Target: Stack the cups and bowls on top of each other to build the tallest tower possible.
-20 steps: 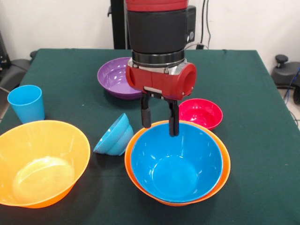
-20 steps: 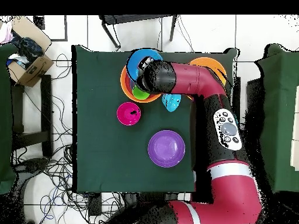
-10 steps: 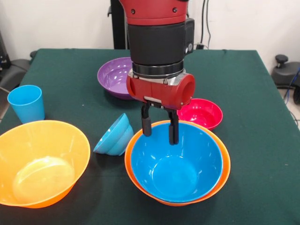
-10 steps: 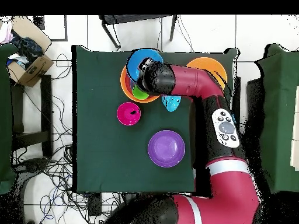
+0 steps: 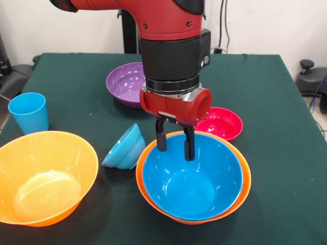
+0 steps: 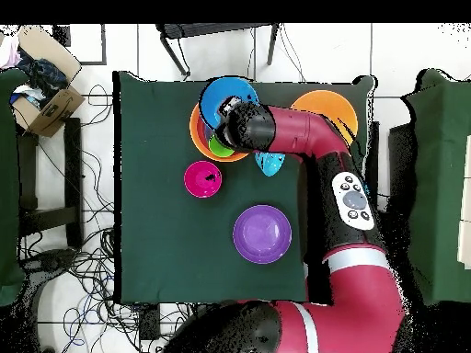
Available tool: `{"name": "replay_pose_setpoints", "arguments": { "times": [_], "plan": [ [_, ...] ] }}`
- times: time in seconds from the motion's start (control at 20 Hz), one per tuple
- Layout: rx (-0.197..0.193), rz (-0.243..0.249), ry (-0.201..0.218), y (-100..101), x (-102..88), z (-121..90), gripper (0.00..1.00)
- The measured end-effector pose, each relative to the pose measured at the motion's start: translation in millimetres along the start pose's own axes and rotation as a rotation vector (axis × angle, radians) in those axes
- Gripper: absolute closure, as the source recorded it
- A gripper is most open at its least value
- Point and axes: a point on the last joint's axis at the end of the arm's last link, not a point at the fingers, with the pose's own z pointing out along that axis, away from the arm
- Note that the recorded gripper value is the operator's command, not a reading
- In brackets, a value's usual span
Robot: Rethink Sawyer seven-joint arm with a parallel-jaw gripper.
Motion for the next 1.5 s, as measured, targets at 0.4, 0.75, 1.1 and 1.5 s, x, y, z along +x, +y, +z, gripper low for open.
{"name": "replay_pose_setpoints", "arguments": {
  "times": [0.4, 0.75, 1.1, 1.5],
  "plan": [
    [0.008, 0.007, -0.006, -4, -3.4, -3, 0.00],
    [0.017, 0.013, -0.020, -8, -9.6, -9, 0.00],
    [0.019, 0.017, -0.029, -9, -13.7, -14, 0.00],
    [0.023, 0.017, -0.021, -12, -9.7, -12, 0.00]
  ]
}}
